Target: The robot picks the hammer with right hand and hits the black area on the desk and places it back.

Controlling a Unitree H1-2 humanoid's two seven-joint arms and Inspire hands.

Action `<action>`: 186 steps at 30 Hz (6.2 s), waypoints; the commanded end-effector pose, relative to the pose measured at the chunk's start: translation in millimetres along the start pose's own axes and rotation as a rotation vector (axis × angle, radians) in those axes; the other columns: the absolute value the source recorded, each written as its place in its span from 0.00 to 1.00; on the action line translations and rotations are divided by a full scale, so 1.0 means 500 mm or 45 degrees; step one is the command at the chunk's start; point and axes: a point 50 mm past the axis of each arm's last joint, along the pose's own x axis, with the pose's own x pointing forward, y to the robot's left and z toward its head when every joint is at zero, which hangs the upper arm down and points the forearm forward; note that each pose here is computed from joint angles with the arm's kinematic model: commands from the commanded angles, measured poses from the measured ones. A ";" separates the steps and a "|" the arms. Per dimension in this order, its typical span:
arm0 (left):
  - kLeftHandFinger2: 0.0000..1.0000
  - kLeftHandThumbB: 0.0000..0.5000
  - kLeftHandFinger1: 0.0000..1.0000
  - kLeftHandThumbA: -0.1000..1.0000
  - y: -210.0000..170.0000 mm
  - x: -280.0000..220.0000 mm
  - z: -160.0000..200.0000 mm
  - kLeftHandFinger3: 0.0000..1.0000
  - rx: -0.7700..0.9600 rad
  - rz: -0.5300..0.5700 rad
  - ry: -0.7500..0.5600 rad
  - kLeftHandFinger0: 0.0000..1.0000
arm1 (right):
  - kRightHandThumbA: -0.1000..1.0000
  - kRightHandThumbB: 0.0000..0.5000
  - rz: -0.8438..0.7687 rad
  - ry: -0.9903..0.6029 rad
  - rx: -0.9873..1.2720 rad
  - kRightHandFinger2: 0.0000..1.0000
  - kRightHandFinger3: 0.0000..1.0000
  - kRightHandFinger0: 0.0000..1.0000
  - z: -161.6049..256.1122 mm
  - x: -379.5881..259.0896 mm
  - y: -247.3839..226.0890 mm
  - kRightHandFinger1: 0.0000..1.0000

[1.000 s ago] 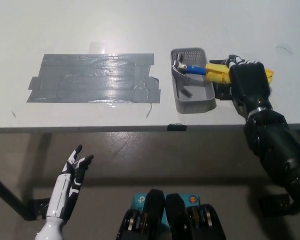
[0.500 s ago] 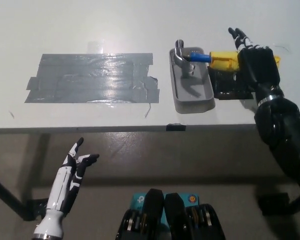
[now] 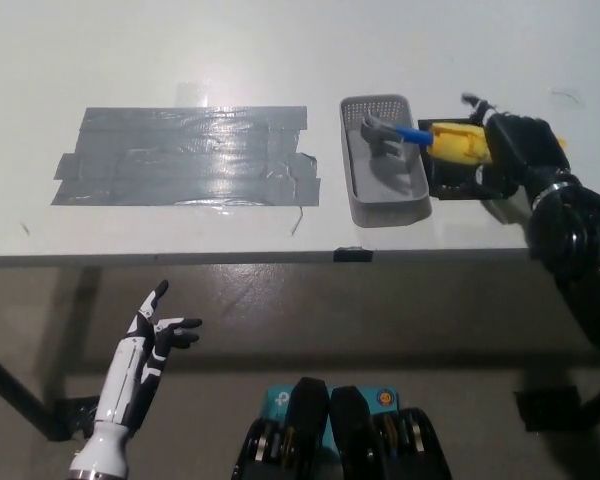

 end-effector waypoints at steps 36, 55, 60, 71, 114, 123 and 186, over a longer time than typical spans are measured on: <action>0.49 0.00 0.40 1.00 0.006 0.043 0.052 1.00 0.082 -0.062 -0.208 0.40 | 0.00 0.41 0.453 -0.850 1.585 0.67 0.25 0.00 0.036 -0.045 -0.727 0.09; 0.48 0.00 0.38 1.00 0.021 0.048 0.053 1.00 0.105 -0.049 -0.222 0.35 | 0.00 0.33 0.557 -0.041 0.503 0.98 1.00 0.00 -0.035 -0.109 -0.692 0.53; 0.53 0.00 0.46 1.00 0.028 0.044 0.051 1.00 0.114 -0.029 -0.210 0.45 | 0.00 0.30 0.555 0.044 0.369 0.98 1.00 0.05 -0.048 -0.119 -0.656 0.59; 0.56 0.00 0.50 1.00 0.034 0.044 0.057 1.00 0.122 -0.036 -0.204 0.47 | 0.00 0.29 0.633 0.101 0.263 0.99 0.99 0.15 -0.057 -0.093 -0.597 0.65; 0.54 0.00 0.47 1.00 0.036 0.036 0.052 1.00 0.118 -0.012 -0.195 0.42 | 0.00 0.22 0.448 -0.060 0.653 0.90 0.97 0.17 -0.018 -0.006 -0.584 0.60; 0.53 0.00 0.48 1.00 0.032 0.031 0.049 1.00 0.112 -0.030 -0.187 0.44 | 0.00 0.31 0.365 -0.145 0.722 0.99 0.81 0.24 0.004 -0.037 -0.697 0.68; 0.52 0.03 0.42 1.00 0.039 0.015 0.046 0.87 0.073 -0.014 -0.173 0.38 | 0.77 0.68 0.317 0.264 1.458 1.00 1.00 1.00 -0.161 0.020 -0.039 1.00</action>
